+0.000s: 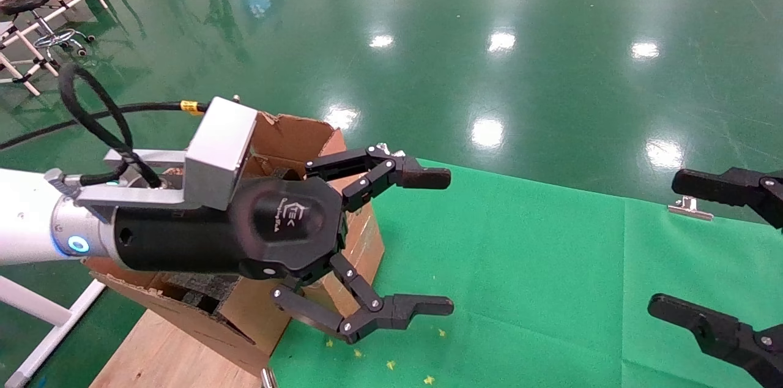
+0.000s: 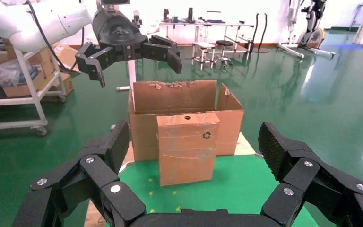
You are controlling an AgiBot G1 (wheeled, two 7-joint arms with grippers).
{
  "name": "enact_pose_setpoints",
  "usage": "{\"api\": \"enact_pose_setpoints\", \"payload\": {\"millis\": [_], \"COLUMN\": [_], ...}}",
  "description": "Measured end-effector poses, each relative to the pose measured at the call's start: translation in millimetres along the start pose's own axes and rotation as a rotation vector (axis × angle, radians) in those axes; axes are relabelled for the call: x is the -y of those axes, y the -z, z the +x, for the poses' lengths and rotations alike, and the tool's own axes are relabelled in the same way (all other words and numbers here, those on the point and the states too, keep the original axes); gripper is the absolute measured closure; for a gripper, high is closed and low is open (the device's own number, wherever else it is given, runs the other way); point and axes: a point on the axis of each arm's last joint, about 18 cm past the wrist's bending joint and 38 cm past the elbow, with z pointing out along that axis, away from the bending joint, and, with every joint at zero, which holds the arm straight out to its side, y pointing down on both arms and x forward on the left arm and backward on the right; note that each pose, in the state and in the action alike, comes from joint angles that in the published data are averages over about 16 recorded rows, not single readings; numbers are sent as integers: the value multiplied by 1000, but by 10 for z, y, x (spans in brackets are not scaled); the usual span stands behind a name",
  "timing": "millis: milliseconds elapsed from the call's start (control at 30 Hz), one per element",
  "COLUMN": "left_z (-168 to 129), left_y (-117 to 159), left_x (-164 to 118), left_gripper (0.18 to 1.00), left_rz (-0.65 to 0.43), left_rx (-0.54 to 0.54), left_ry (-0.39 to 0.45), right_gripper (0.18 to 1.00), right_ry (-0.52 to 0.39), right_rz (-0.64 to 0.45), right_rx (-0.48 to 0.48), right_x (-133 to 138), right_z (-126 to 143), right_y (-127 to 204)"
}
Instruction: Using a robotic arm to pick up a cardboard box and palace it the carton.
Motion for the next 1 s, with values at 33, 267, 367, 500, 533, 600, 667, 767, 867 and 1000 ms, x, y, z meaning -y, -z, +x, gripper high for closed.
{"api": "enact_pose_setpoints", "payload": {"millis": [33, 267, 367, 500, 533, 600, 667, 767, 867, 1000], "left_z": [0, 0, 0, 0, 0, 0, 0, 1, -2, -14], "left_y": [0, 0, 0, 0, 0, 0, 0, 0, 2, 15], "left_x": [0, 0, 0, 0, 0, 0, 0, 0, 2, 5], "left_gripper": [183, 183, 183, 183, 183, 183, 183, 183, 183, 183], "left_rz": [0, 0, 0, 0, 0, 0, 0, 0, 0, -13], "left_rx": [0, 0, 0, 0, 0, 0, 0, 0, 1, 7], "left_ry": [0, 0, 0, 0, 0, 0, 0, 0, -1, -4], "right_gripper": [178, 178, 178, 178, 178, 178, 178, 179, 183, 197], "right_ry": [0, 0, 0, 0, 0, 0, 0, 0, 0, 0], "right_rz": [0, 0, 0, 0, 0, 0, 0, 0, 0, 0], "right_rx": [0, 0, 0, 0, 0, 0, 0, 0, 0, 0], "right_x": [0, 0, 0, 0, 0, 0, 0, 0, 0, 0], "right_z": [0, 0, 0, 0, 0, 0, 0, 0, 0, 0], "right_y": [0, 0, 0, 0, 0, 0, 0, 0, 0, 0]}}
